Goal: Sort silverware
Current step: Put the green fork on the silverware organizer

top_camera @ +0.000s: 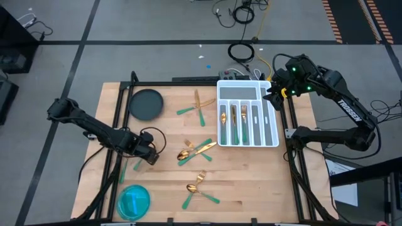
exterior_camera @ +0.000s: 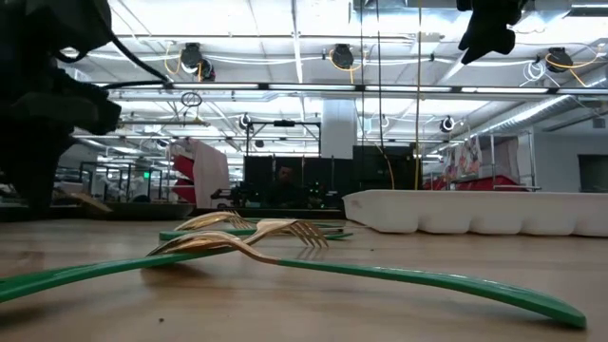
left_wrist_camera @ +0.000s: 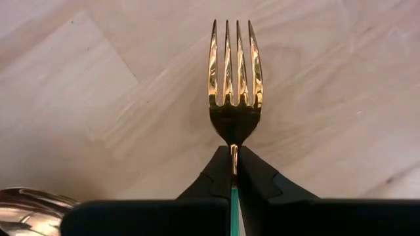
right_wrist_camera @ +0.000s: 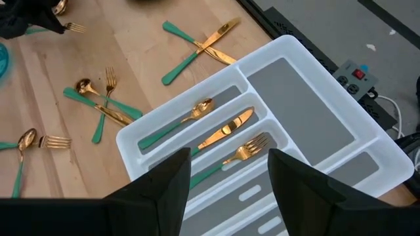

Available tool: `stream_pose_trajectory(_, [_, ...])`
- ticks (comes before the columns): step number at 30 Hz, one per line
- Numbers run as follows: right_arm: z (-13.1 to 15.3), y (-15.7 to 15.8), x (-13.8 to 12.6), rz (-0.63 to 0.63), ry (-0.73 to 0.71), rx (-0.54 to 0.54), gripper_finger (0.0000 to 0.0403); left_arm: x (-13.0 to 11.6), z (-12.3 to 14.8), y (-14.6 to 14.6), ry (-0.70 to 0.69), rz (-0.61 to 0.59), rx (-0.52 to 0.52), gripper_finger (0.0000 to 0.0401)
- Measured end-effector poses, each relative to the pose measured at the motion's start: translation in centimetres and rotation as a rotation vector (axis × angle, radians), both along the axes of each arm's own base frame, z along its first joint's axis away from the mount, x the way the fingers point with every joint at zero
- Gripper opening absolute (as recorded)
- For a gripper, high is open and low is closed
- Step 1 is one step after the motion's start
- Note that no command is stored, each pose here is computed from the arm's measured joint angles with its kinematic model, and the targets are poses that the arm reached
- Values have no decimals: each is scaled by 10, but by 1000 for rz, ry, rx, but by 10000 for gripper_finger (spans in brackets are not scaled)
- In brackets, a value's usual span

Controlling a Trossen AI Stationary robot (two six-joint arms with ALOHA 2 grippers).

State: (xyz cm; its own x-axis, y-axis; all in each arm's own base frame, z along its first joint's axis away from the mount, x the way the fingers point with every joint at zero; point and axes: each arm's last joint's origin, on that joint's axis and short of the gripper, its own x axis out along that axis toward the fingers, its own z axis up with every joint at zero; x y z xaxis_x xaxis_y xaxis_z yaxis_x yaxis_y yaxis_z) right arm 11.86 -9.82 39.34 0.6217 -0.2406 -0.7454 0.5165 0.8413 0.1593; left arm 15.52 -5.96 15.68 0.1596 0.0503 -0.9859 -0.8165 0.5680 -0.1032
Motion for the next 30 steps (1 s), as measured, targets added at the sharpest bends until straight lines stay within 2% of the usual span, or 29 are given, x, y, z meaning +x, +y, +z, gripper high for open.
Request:
stream_pose_trajectory(12, [0, 0, 0, 13, 4, -11, 196, 10, 30, -4, -9, 5, 1, 8])
stream_pose_trajectory(30, [0, 0, 0, 20, 6, -17, 196, 23, 74, -7, -98, 18, 42, 8])
